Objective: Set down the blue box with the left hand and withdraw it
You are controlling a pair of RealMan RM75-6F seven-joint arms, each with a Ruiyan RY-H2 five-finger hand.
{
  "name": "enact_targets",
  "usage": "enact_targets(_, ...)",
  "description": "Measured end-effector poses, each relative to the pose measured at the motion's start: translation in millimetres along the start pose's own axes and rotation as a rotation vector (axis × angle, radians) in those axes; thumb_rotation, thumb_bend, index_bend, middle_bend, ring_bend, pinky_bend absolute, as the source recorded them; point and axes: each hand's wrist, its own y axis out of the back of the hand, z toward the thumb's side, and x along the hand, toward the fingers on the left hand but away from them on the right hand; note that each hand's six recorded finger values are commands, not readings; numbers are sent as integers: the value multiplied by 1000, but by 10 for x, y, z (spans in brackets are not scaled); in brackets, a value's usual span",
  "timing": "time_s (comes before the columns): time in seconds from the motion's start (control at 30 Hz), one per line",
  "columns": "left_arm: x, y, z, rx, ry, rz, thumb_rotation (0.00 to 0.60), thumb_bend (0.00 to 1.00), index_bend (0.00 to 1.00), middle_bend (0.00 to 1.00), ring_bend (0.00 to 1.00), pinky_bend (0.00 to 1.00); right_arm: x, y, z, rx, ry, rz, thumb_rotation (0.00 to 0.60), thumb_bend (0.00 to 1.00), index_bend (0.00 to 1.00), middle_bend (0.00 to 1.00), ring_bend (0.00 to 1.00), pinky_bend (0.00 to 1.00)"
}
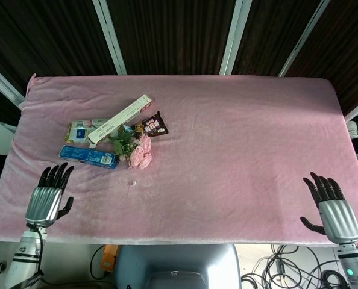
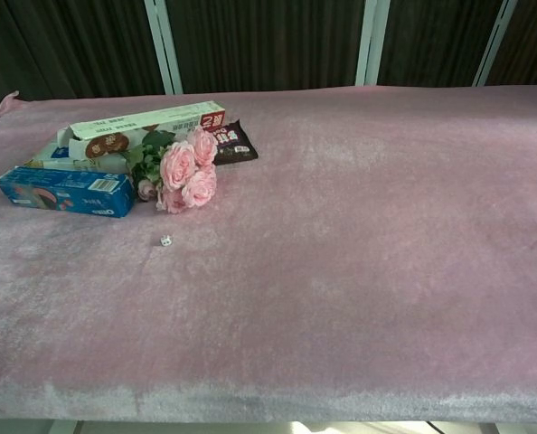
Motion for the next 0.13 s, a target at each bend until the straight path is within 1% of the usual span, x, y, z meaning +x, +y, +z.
enact_targets(0.07,-58,-3,-69,5,12,-15,600,410,0,0,0,9,6,-6,5,3,0,2,600,295,0,0,0,0)
enact_targets(0.13,-45,-26,-67,12,-3,-45,600,410,0,0,0,8,7,-7,1,4,-1,3,600,295,0,0,0,0)
